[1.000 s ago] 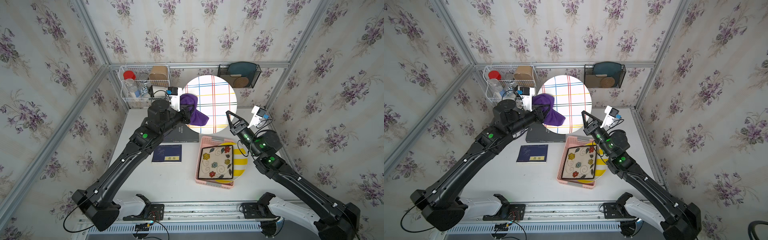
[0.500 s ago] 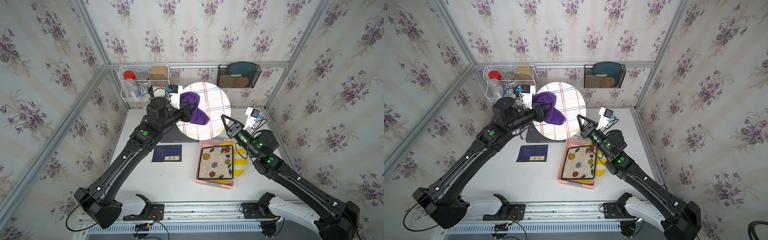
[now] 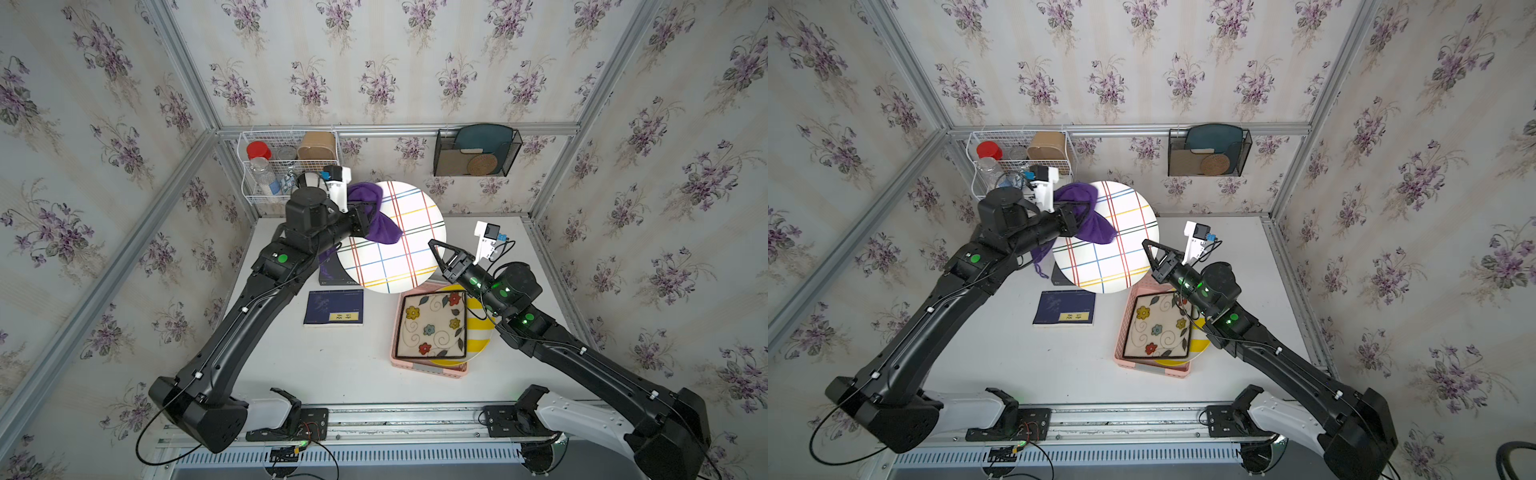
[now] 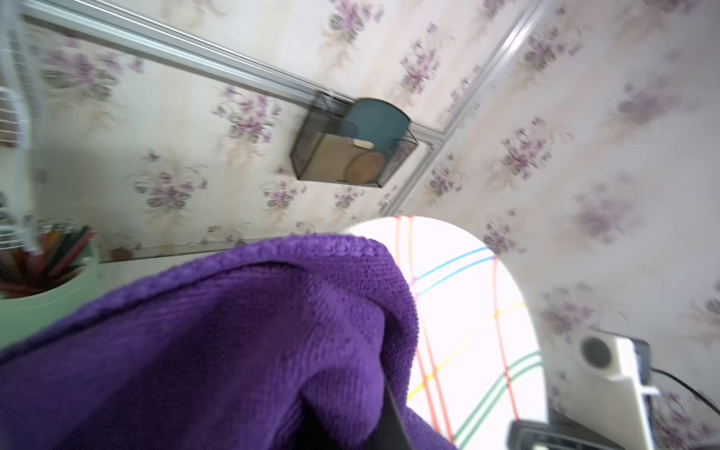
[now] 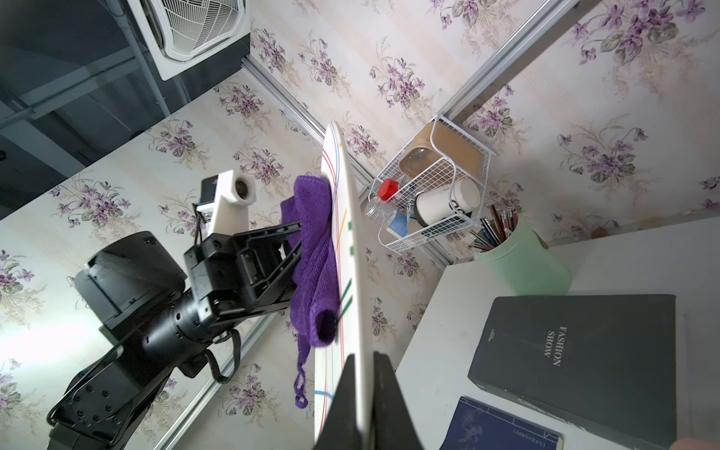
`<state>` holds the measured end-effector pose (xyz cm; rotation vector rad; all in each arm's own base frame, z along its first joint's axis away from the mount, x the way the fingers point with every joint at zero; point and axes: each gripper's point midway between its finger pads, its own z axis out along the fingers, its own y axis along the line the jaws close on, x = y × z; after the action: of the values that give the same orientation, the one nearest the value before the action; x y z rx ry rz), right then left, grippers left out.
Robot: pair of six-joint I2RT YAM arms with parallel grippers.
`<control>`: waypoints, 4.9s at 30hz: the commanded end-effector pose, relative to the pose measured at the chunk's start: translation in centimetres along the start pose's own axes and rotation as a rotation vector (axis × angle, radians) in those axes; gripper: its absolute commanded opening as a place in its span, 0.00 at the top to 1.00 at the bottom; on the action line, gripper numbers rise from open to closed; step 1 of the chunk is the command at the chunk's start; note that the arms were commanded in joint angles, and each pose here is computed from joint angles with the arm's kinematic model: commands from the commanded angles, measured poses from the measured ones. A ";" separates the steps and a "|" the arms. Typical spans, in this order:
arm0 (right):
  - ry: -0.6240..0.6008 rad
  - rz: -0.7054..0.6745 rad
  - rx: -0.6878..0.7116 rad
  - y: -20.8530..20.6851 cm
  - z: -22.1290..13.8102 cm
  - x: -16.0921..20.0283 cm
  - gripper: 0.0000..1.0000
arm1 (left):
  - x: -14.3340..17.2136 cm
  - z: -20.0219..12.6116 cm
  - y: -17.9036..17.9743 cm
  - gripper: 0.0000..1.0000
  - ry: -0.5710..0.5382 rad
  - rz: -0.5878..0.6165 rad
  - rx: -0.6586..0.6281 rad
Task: Wipe the wet plate dry
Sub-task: Wipe the plate with towel, then place the plate at the center of the board.
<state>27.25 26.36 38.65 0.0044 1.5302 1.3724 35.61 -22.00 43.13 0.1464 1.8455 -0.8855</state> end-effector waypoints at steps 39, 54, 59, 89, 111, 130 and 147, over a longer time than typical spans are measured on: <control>-0.319 0.191 -0.261 -0.2 -8.1 -11.9 1.00 | -2.2 -3.2 -2.5 1.00 -0.019 -0.490 0.607; -0.137 0.273 -0.480 2.7 -4.1 -9.2 1.00 | -6.4 -5.4 -11.0 1.00 -0.057 -0.672 1.095; -0.103 0.302 -0.516 3.7 -1.9 -8.0 1.00 | -5.0 -5.5 -16.8 1.00 0.015 -0.716 1.250; -0.402 0.194 -0.424 3.6 -2.4 -18.8 1.00 | -2.6 -8.2 -23.5 1.00 0.089 -0.677 1.470; -0.683 0.291 0.718 -21.5 -16.7 -13.8 1.00 | 8.4 -4.8 -1.9 1.00 0.147 0.102 0.105; -0.533 0.411 0.987 -40.3 -15.4 -9.3 1.00 | 12.4 -2.0 2.2 1.00 0.255 0.129 -0.016; -0.218 0.289 1.261 -45.6 -17.4 -7.2 0.00 | 14.9 -1.0 3.4 1.00 0.303 0.062 -0.029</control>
<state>47.02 -5.52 7.03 1.2157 1.8571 0.5083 29.60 -22.92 28.53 0.3477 2.1464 -0.7926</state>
